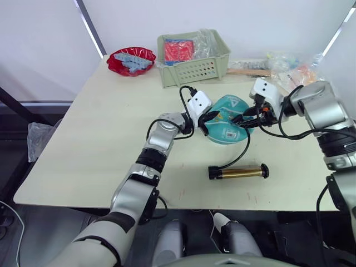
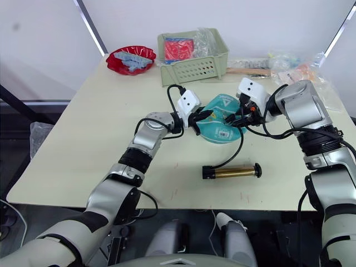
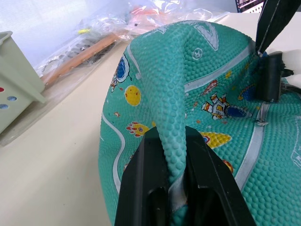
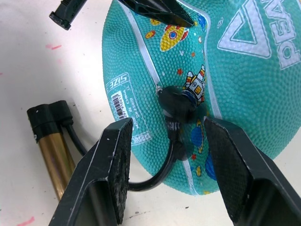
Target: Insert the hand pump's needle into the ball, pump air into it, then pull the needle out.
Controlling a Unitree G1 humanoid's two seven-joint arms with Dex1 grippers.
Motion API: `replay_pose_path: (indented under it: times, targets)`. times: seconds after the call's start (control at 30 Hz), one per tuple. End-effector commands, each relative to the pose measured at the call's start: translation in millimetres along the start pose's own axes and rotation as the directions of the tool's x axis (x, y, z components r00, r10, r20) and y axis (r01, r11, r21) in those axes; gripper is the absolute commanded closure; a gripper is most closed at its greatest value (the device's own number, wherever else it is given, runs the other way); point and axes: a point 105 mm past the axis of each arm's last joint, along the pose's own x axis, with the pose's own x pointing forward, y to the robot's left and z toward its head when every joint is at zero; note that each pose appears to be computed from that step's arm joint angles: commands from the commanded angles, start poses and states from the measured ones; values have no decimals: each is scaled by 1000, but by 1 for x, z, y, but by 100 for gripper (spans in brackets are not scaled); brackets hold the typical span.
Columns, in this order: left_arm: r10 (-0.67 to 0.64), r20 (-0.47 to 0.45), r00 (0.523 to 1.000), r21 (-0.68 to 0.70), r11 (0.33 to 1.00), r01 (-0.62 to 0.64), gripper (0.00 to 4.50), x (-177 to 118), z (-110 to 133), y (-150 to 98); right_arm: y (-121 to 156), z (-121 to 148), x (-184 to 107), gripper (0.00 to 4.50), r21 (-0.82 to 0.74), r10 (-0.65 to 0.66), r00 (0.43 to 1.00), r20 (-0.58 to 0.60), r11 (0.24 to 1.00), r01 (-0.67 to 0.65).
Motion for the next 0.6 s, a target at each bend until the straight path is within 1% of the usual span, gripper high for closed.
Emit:
replay_pose_path:
  times: [0.03, 0.23, 0.6]
  targets:
    - [-61, -114, 992, -35, 998, 58, 450, 2, -34, -19, -5, 13, -14, 201, -29, -21, 999, 25, 999, 22]
    - [-58, -117, 991, -37, 998, 54, 450, 2, -35, -19, -7, 13, -10, 201, -17, -33, 999, 31, 999, 34]
    - [-61, -119, 991, -44, 997, 56, 450, 2, -37, -21, 8, 19, 8, 201, -11, 44, 997, 57, 999, -44]
